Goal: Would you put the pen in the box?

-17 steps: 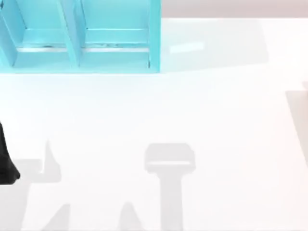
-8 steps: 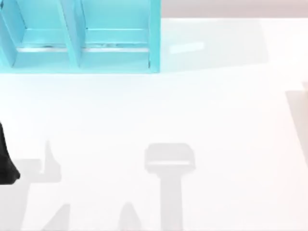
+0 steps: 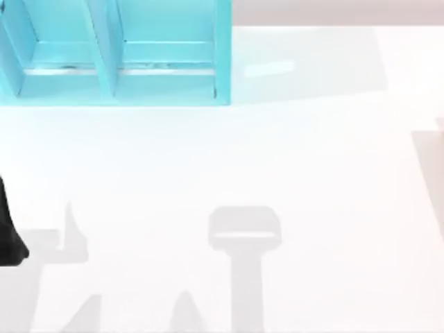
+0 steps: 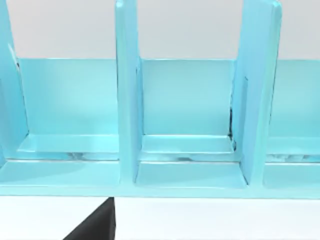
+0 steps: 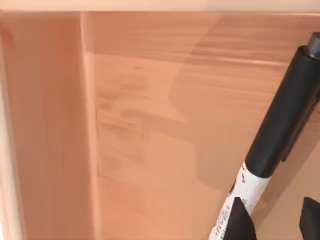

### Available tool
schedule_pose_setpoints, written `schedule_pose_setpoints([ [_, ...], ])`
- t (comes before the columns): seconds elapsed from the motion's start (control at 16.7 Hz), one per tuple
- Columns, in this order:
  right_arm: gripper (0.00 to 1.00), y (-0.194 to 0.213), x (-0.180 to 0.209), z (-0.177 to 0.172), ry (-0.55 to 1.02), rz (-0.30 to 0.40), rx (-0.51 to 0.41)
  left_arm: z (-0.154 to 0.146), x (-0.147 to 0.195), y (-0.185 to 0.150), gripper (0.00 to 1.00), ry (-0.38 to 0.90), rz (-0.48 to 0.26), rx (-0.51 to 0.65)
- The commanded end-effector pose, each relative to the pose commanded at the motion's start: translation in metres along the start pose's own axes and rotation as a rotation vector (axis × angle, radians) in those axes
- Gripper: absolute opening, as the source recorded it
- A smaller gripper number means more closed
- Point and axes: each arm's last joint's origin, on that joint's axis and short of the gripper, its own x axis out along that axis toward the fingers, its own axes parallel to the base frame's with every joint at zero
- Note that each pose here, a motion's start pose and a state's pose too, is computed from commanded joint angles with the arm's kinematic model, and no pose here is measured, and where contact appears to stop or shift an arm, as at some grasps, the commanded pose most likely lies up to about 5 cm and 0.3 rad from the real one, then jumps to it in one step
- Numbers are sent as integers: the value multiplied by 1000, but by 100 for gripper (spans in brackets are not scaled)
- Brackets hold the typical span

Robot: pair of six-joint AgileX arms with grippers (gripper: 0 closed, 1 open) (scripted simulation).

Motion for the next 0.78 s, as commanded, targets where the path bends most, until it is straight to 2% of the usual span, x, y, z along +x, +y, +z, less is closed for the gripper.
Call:
schedule_pose_setpoints([
  [0.42, 98, 0, 0, 0, 0, 0, 0, 0, 0, 0, 100, 0, 0, 0],
  [0.78, 100, 0, 0, 0, 0, 0, 0, 0, 0, 0, 100, 0, 0, 0],
])
